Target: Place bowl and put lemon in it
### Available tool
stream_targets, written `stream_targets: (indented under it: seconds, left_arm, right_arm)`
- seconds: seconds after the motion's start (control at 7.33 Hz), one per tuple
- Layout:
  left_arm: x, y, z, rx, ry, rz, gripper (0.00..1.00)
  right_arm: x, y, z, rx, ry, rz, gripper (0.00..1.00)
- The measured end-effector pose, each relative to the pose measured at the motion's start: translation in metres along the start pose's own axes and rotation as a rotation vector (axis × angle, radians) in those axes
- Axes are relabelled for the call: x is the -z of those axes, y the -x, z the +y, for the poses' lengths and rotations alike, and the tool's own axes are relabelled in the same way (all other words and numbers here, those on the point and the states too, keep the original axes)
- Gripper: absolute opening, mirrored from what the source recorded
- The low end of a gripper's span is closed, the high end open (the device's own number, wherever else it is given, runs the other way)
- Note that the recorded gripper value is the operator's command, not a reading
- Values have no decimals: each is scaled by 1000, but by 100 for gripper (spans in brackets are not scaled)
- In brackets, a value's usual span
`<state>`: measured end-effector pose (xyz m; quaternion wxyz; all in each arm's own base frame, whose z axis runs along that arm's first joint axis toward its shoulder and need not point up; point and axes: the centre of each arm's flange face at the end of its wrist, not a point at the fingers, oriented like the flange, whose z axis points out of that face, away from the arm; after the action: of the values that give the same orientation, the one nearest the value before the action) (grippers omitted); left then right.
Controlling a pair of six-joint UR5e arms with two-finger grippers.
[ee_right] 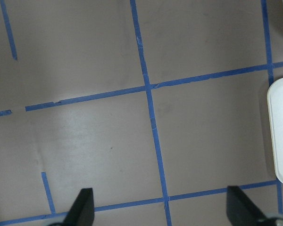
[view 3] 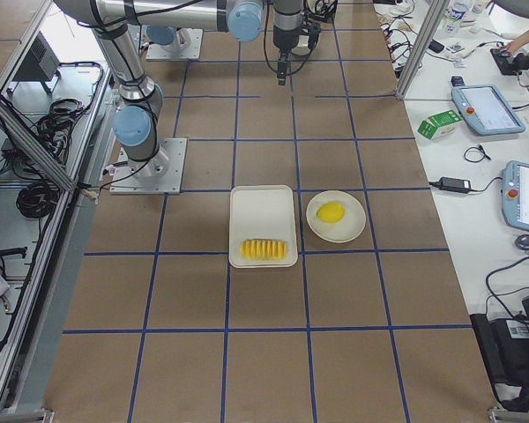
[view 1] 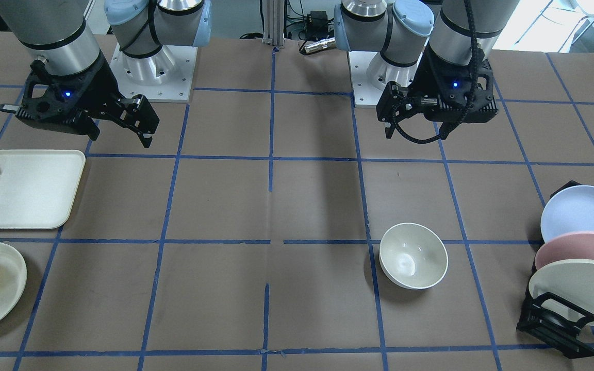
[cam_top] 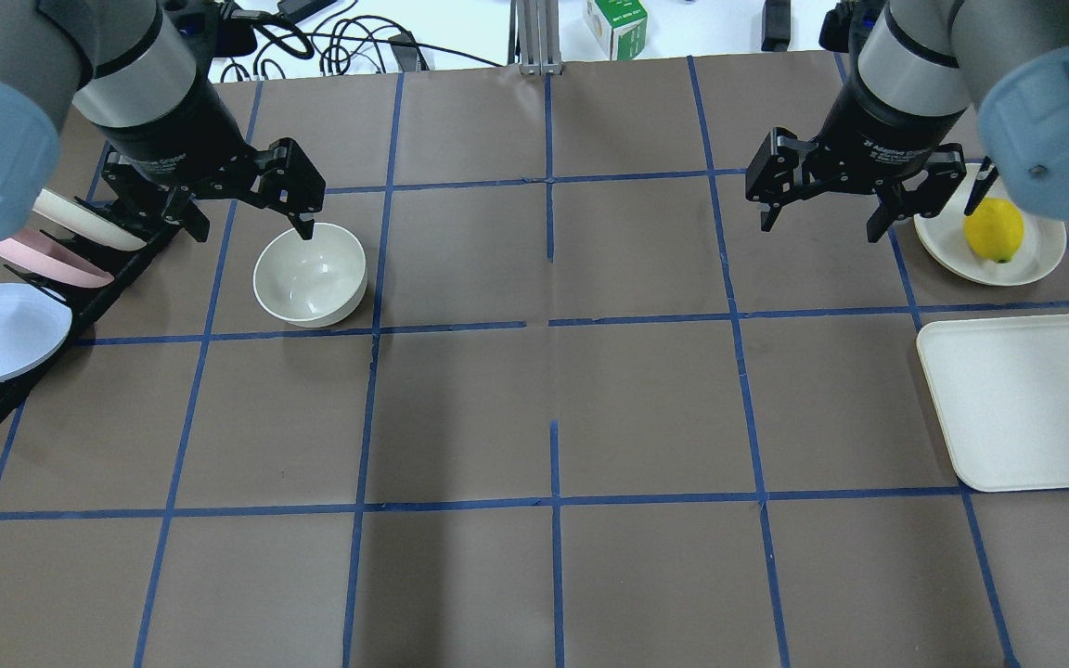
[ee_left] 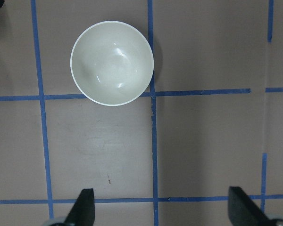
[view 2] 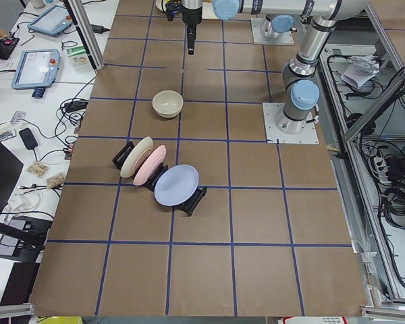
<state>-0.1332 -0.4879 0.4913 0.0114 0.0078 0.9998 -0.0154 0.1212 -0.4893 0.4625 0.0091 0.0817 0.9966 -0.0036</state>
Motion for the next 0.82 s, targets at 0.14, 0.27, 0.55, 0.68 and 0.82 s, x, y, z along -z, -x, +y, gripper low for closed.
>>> stream_targets:
  seconds: [0.14, 0.27, 0.55, 0.68, 0.82]
  left_arm:
    - [1, 2, 0, 3, -1, -5, 100]
    - [0, 7, -1, 12, 2, -7, 100]
    - [-22, 32, -18, 57, 34, -6, 100]
    - [-50, 59, -33, 89, 59, -4, 100]
    - [-86, 92, -49, 104, 69, -2, 100]
  right_arm:
    - [-3, -10, -4, -15, 3, 1, 100]
    - [-5, -27, -13, -42, 3, -1, 100]
    - [-24, -91, -55, -56, 0, -3, 100]
    - [-40, -131, -81, -30, -13, -2, 100]
    - [-57, -166, -103, 0, -32, 4, 100]
